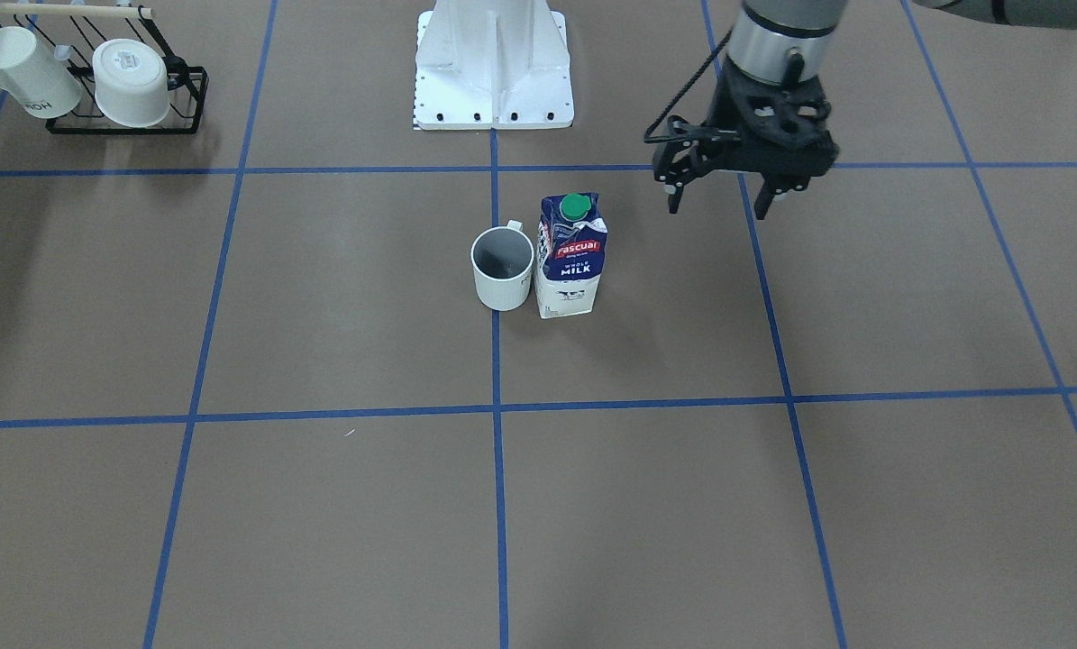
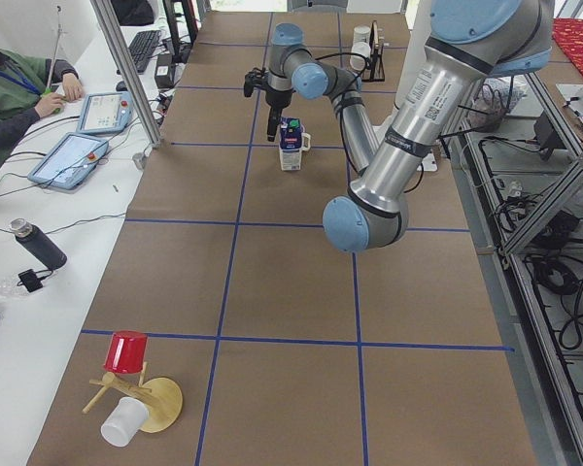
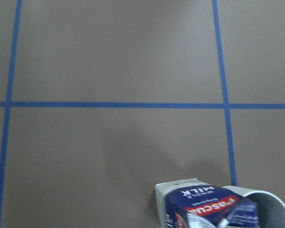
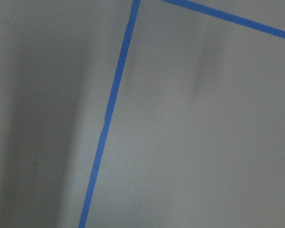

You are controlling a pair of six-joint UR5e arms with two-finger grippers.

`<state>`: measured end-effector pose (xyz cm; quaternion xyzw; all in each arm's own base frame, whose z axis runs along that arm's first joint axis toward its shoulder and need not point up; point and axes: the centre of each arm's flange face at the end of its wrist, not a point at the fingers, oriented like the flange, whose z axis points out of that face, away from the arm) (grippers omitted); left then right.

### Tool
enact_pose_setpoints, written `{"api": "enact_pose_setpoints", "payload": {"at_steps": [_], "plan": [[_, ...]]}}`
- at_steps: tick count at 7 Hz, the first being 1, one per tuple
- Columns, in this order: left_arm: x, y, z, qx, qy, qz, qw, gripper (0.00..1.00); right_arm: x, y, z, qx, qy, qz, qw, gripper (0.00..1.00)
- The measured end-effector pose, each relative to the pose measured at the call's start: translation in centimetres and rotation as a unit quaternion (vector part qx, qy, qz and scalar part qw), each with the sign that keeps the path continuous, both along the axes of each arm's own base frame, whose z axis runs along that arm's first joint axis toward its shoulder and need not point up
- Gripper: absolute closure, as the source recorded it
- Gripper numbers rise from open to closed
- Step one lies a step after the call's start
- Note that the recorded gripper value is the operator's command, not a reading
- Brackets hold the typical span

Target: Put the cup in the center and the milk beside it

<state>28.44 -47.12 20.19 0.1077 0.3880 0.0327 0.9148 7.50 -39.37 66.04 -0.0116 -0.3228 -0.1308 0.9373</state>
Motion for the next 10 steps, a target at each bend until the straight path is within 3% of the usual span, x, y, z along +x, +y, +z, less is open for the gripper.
{"api": "enact_pose_setpoints", "payload": {"at_steps": [2,5,7,8,10], "plan": [[-11.4,-3.6,10.0,0.03,-0.042,0.064,0.9966,0.01,0.0,0.1,0.7,-0.006,0.0,0.0,1.0,0.0],[-30.7,-5.5,27.5,0.048,-0.068,0.128,0.9883,0.01,0.0,-0.1,2.6,0.008,-0.002,0.0,1.0,0.0],[-37.4,-3.7,39.5,-0.011,-0.065,0.116,0.991,0.01,0.0,0.1,4.1,0.01,-0.003,0.0,0.9999,0.0],[-39.2,-2.2,43.2,-0.026,-0.062,0.097,0.993,0.01,0.1,0.2,4.5,0.009,-0.002,0.003,1.0,0.0],[-40.2,0.1,45.3,-0.038,-0.061,0.077,0.9944,0.01,0.9,-0.3,3.5,0.017,-0.004,0.015,0.9997,0.0]]}}
